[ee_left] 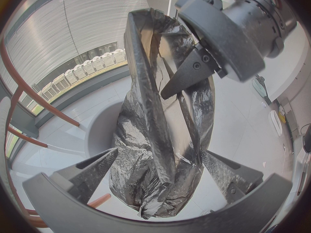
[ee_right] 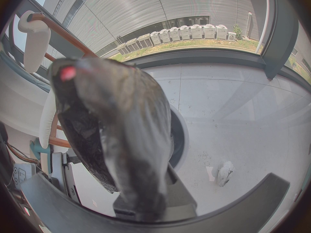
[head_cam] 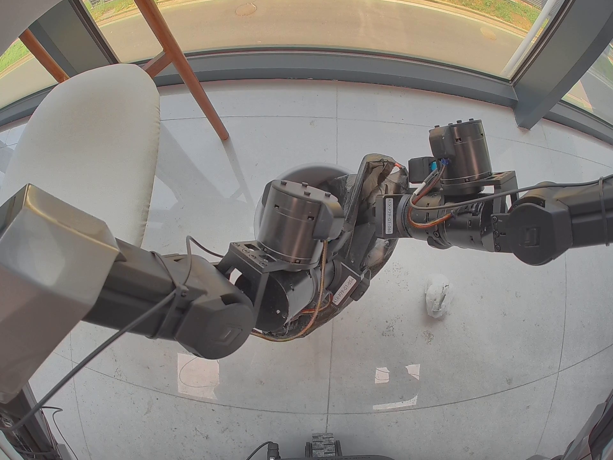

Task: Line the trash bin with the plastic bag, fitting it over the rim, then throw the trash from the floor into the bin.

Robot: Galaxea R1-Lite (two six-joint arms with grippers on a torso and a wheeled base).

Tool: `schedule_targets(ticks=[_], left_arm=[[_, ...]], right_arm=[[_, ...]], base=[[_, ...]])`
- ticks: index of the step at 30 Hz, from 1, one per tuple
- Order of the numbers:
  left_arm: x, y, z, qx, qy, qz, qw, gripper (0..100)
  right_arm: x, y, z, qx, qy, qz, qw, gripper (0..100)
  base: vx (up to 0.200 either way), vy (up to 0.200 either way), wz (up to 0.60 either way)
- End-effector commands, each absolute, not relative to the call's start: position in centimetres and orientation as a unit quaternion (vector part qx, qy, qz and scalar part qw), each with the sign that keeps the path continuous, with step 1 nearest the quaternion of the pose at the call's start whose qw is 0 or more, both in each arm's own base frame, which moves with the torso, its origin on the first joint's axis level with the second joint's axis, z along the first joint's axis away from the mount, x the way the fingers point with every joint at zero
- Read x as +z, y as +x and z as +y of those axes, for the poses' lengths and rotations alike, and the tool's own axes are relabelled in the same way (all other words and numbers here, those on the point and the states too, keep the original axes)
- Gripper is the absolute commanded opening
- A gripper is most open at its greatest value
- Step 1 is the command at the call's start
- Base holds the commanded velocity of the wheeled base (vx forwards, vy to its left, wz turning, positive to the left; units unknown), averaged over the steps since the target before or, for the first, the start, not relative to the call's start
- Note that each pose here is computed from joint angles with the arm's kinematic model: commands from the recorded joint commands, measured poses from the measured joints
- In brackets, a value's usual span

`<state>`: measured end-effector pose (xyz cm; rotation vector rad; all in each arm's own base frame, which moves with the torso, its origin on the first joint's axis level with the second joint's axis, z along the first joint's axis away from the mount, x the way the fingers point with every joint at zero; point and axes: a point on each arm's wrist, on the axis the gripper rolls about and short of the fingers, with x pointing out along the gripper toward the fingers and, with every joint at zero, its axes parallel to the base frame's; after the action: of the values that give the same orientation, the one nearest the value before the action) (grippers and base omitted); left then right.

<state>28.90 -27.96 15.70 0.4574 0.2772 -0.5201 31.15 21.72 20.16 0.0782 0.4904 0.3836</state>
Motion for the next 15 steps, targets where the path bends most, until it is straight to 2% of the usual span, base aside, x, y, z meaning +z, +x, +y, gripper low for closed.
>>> schedule_targets(ticks=[1,15], left_arm=[[16.1,28.8,-28.1,-0.255,0.220,0.131,0.932,100],[16.0,28.2,-26.1,-0.245,0.221,0.139,0.934,100]], right_arm=[[20.2,31.2,21.5,0.186,0.039,0.241,0.952,0],[19.7,31.4,21.0,0.178,0.037,0.246,0.952,0]], base=[[0.000,0.000,0.00],[0.000,0.000,0.00]])
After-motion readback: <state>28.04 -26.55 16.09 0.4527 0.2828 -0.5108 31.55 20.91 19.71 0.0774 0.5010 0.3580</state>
